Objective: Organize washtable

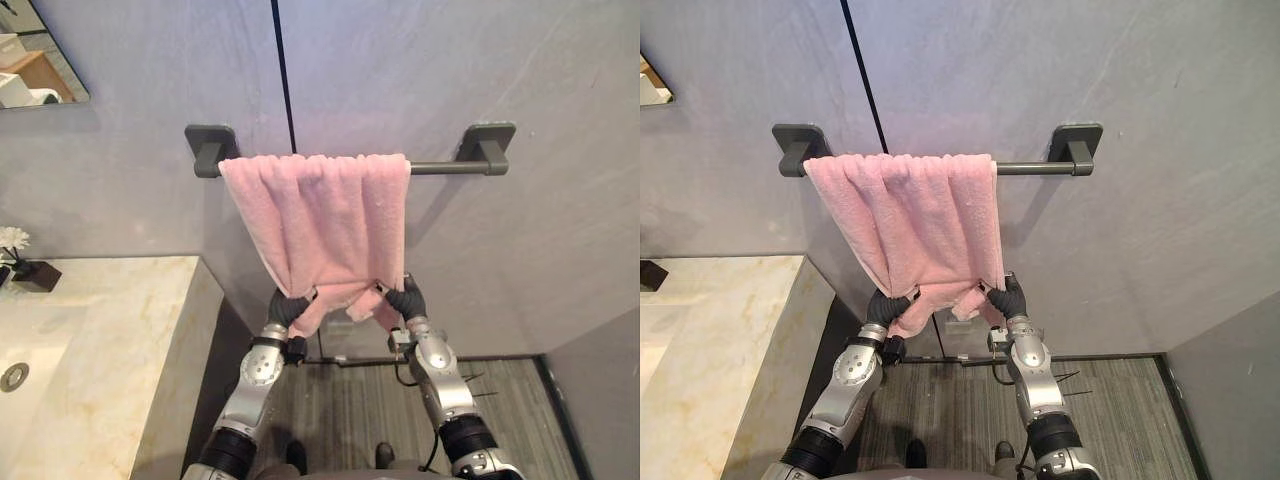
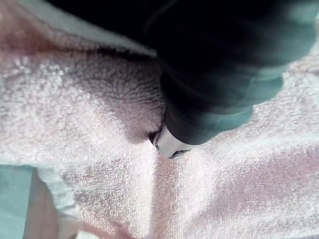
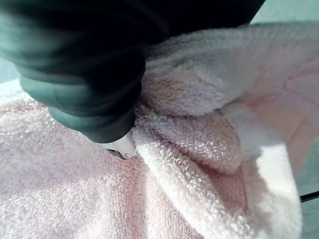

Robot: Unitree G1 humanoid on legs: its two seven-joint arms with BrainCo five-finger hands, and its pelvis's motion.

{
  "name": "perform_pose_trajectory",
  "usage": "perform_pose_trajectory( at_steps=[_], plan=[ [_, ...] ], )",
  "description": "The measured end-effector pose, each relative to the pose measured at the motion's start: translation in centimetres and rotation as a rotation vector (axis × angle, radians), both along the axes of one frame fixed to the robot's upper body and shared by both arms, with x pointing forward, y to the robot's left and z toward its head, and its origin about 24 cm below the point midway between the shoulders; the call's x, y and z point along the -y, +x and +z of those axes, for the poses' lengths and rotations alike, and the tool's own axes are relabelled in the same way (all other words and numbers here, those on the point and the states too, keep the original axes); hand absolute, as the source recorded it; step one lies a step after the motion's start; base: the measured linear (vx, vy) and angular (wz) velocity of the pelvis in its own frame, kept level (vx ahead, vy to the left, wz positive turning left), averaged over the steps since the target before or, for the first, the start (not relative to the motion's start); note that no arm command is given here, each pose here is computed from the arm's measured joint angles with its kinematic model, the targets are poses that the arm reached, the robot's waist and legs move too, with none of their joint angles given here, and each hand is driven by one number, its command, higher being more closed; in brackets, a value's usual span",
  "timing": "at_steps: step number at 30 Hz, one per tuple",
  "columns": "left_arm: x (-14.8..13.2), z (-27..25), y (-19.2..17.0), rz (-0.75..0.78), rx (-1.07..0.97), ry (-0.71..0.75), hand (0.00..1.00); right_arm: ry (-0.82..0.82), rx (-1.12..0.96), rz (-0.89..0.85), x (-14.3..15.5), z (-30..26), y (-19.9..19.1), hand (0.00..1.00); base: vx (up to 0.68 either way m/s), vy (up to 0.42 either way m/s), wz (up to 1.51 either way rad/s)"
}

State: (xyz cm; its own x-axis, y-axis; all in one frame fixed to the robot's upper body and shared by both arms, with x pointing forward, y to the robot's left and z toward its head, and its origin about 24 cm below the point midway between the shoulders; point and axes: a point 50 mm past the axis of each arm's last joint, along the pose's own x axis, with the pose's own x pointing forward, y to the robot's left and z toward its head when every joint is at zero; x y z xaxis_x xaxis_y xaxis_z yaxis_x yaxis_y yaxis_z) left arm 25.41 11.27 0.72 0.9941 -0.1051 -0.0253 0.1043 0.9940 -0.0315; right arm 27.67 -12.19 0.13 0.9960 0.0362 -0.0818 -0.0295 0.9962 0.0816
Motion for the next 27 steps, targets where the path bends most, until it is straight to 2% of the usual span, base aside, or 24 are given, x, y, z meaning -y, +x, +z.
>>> perform_pose_trajectory(
  at_steps=[8,9,10,22,25,27],
  plan=[
    [0.2,-0.7,-0.1,0.008,-0.036,-0.015,1.00,0.019,-0.031,-0.019,-0.3,-0.4,1.0,1.00,-0.01,-0.003,0.01],
    [0.1,-0.8,-0.1,0.011,-0.037,-0.015,1.00,0.020,-0.033,-0.018,-0.4,-0.5,1.0,0.00,0.00,0.000,0.00],
    [-0.1,-0.9,-0.1,0.021,-0.042,-0.016,0.00,0.024,-0.038,-0.016,-0.6,-0.5,1.1,0.00,0.00,0.000,0.00],
    [-2.8,-1.8,-0.2,0.153,-0.086,-0.039,0.00,0.015,-0.113,-0.136,1.0,-1.7,0.5,0.00,0.00,-0.002,0.01],
    [-4.5,-2.6,-1.1,0.254,-0.122,-0.049,0.00,0.035,-0.152,-0.234,2.9,-2.7,-0.4,0.00,-0.02,-0.014,-0.08],
    [-6.7,-3.2,-2.0,0.366,-0.148,-0.059,0.00,0.008,-0.192,-0.333,5.4,-3.4,-1.4,0.00,-0.01,-0.006,-0.02]
  ],
)
